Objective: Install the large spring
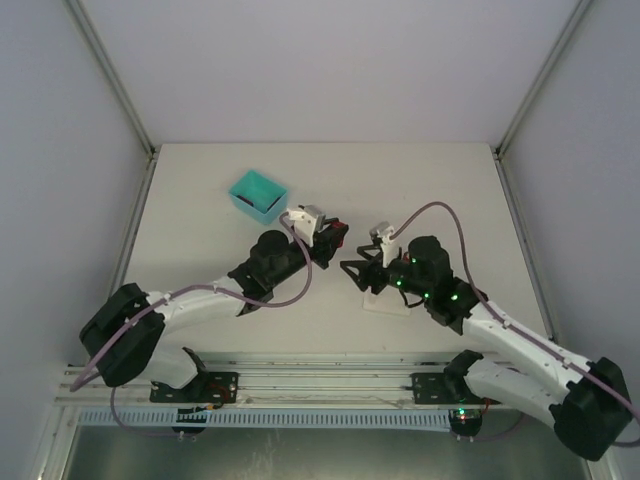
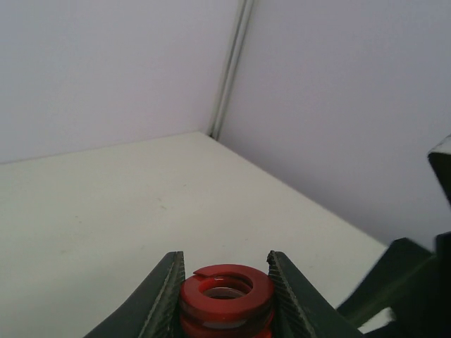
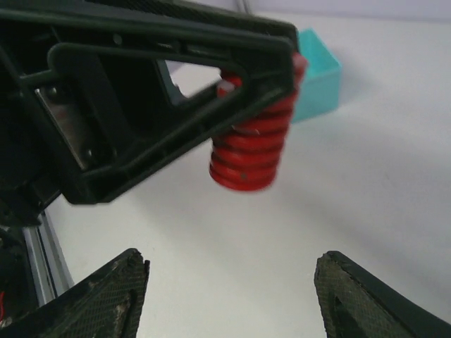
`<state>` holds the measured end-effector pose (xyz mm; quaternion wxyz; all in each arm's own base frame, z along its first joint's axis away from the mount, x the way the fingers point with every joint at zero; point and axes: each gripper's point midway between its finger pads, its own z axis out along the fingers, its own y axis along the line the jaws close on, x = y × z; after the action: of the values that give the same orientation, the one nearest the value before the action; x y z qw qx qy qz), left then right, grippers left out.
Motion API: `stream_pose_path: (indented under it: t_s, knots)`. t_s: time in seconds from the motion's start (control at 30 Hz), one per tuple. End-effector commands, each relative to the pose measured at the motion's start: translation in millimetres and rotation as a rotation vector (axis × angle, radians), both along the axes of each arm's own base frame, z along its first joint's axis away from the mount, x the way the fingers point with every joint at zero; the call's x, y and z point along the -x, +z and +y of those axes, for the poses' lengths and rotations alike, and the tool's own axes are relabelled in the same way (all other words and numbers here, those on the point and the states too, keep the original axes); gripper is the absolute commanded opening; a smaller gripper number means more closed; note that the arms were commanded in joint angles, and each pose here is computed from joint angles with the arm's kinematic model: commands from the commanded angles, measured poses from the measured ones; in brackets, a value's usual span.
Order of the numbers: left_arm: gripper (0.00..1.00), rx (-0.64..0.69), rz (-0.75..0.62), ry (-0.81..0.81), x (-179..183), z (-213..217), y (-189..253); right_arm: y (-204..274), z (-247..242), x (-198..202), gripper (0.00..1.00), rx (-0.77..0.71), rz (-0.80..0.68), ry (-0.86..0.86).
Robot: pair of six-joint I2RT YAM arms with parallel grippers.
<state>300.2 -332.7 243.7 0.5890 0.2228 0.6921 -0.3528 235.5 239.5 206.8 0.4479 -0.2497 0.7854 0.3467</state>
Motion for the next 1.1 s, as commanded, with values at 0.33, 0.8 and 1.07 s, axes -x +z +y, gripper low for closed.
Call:
stream_pose_path:
  t_s: [0.33, 0.8, 1.07]
  knots:
    - [0.0, 0.232, 0.015, -0.107, 27.8, -3.0, 67.2, 60.3, 41.6, -34.5, 0.71, -0.087, -0.341, -0.056]
    - [0.0, 0.137, 0.182, -0.097, 30.3, -3.3, 34.3, 59.4, 43.5, -26.2, 0.21, -0.017, -0.489, 0.009]
    - [0.0, -0.068, 0.283, -0.098, 35.3, 0.0, 8.8, 43.1, 40.0, -24.2, 0.0, 0.157, -0.593, 0.068]
